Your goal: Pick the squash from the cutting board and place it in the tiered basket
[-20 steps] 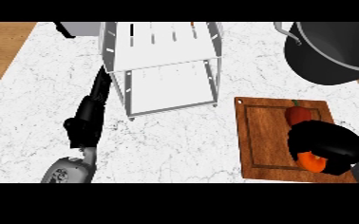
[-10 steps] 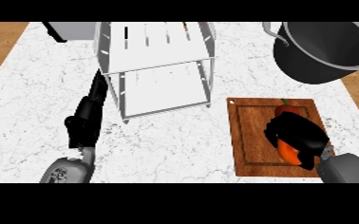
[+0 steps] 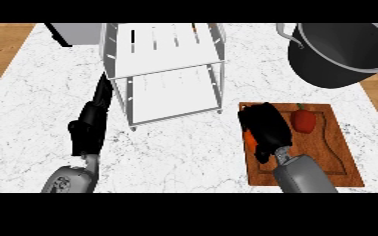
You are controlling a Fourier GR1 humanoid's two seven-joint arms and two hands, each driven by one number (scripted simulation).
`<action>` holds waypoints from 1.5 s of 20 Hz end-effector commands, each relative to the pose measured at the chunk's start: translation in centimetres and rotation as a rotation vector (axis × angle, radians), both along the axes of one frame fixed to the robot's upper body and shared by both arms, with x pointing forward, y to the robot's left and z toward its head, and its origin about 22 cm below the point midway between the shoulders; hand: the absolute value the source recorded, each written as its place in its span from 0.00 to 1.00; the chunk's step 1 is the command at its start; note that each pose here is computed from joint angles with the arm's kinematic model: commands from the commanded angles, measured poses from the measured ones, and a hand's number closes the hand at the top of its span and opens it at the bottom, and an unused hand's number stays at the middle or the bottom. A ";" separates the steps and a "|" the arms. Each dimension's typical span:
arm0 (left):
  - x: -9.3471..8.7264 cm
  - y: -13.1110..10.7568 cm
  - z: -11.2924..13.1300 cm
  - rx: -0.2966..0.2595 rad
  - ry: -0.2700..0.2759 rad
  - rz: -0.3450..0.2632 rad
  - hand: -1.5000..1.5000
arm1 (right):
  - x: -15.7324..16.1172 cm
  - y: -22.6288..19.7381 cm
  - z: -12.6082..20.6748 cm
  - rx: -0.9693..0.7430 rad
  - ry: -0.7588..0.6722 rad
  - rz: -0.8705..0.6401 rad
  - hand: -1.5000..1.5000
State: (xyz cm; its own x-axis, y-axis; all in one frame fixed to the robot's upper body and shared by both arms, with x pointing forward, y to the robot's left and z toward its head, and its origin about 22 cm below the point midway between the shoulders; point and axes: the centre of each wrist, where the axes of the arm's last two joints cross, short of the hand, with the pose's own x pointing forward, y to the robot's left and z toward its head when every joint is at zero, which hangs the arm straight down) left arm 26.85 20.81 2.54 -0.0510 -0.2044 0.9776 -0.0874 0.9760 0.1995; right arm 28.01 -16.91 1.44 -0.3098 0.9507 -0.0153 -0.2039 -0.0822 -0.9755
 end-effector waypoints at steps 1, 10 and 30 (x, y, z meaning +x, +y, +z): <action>-0.2 0.3 -0.3 -0.008 0.013 0.009 0.50 | -0.5 6.8 3.9 0.051 -0.133 -0.180 1.00; 0.1 -1.0 0.4 -0.003 -0.019 -0.054 0.50 | -3.7 12.5 14.9 0.060 -0.356 -0.388 1.00; 1.2 -3.3 0.3 -0.020 -0.024 -0.096 0.50 | 0.8 19.5 26.6 0.258 -0.366 -0.565 1.00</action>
State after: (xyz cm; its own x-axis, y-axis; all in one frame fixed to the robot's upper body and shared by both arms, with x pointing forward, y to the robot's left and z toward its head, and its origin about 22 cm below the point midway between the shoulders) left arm 28.14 18.25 2.82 -0.0971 -0.1863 0.9777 0.0032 0.9823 0.1874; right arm 28.09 0.57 26.15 -0.0012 0.9728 0.2316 0.2048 0.2269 -0.9521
